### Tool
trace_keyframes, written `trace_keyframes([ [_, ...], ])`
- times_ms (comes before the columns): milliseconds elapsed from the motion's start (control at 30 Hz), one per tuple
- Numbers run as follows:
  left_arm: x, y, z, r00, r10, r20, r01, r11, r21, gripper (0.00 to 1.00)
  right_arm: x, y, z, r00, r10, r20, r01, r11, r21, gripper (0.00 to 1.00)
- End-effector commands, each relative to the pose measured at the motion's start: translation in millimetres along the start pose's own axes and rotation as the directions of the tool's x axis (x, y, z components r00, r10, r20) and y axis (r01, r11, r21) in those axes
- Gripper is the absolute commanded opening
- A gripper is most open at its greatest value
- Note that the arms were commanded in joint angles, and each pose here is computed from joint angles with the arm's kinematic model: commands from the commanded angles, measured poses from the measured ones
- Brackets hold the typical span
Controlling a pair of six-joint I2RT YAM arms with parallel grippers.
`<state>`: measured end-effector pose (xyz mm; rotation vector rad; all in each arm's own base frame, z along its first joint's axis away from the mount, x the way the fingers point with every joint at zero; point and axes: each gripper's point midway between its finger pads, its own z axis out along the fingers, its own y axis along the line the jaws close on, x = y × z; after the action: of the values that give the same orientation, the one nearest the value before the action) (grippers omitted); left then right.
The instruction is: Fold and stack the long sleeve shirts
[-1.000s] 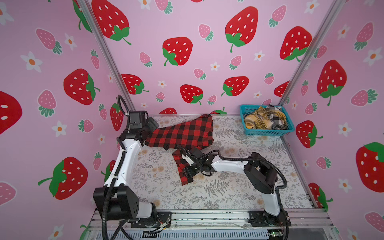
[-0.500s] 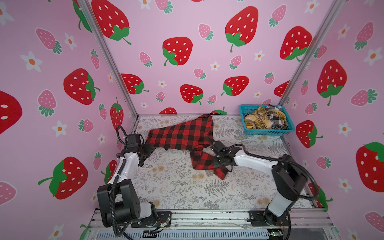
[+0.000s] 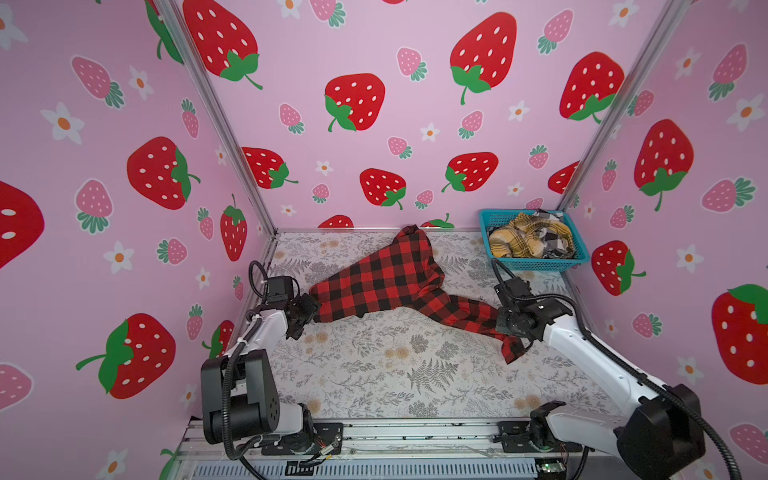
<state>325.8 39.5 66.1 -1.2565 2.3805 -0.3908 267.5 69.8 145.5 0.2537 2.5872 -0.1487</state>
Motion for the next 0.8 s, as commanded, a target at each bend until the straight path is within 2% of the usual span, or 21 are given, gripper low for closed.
trace_keyframes([
  [0, -3.6, 6.7, -4.0, 0.999, -0.045, 0.019, 0.046, 0.998, -0.047, 0.84, -23.2, -15.5, -31.6, 0.997, 0.055, 0.054, -0.057, 0.998, 0.04, 0.0],
  [67, 1.5, 2.5, -0.2, 0.998, -0.07, 0.004, 0.07, 0.997, -0.015, 0.83, -31.7, 10.4, -36.9, 0.999, 0.028, 0.043, -0.025, 0.996, -0.082, 0.0],
  [133, 8.8, -4.9, 3.9, 0.997, -0.072, -0.02, 0.072, 0.997, 0.027, 0.82, -43.0, 50.5, -41.0, 0.999, -0.017, 0.034, 0.025, 0.968, -0.248, 0.0],
  [167, 12.0, -6.3, 5.9, 0.997, -0.068, -0.023, 0.069, 0.997, 0.034, 0.82, -53.5, 80.0, -48.0, 0.997, -0.05, 0.058, 0.067, 0.932, -0.355, 0.0],
  [267, 21.6, -6.6, 11.3, 0.997, -0.072, -0.041, 0.074, 0.996, 0.054, 0.81, -91.4, 156.2, -77.0, 0.978, -0.107, 0.181, 0.187, 0.836, -0.516, 0.0],
  [400, 29.7, 2.3, 12.6, 0.995, -0.078, -0.062, 0.08, 0.996, 0.032, 0.8, -130.6, 265.5, -111.3, 0.922, -0.18, 0.344, 0.368, 0.685, -0.628, 0.0],
  [500, 32.8, 7.5, 10.4, 0.994, -0.087, -0.066, 0.088, 0.996, 0.013, 0.79, -142.8, 341.7, -100.7, 0.898, -0.215, 0.383, 0.431, 0.601, -0.673, 0.0],
  [533, 33.7, 9.5, 9.6, 0.993, -0.097, -0.067, 0.098, 0.995, 0.007, 0.78, -140.4, 367.5, -91.1, 0.899, -0.23, 0.374, 0.437, 0.55, -0.712, 0.1],
  [567, 34.2, 11.6, 8.0, 0.992, -0.107, -0.065, 0.108, 0.994, -0.001, 0.78, -135.2, 389.5, -77.2, 0.9, -0.255, 0.354, 0.436, 0.519, -0.735, 0.32],
  [633, 33.7, 17.0, 5.5, 0.991, -0.127, -0.053, 0.126, 0.992, -0.02, 0.79, -122.3, 409.5, -48.2, 0.885, -0.327, 0.331, 0.461, 0.52, -0.719, 0.64],
  [700, 33.2, 18.9, 4.9, 0.99, -0.127, -0.054, 0.126, 0.992, -0.027, 0.81, -124.5, 405.0, -36.0, 0.88, -0.344, 0.327, 0.473, 0.569, -0.673, 0.79],
  [767, 31.7, 18.5, 5.9, 0.991, -0.119, -0.06, 0.118, 0.993, -0.023, 0.81, -133.8, 389.2, -40.9, 0.881, -0.317, 0.351, 0.473, 0.59, -0.654, 0.85],
])
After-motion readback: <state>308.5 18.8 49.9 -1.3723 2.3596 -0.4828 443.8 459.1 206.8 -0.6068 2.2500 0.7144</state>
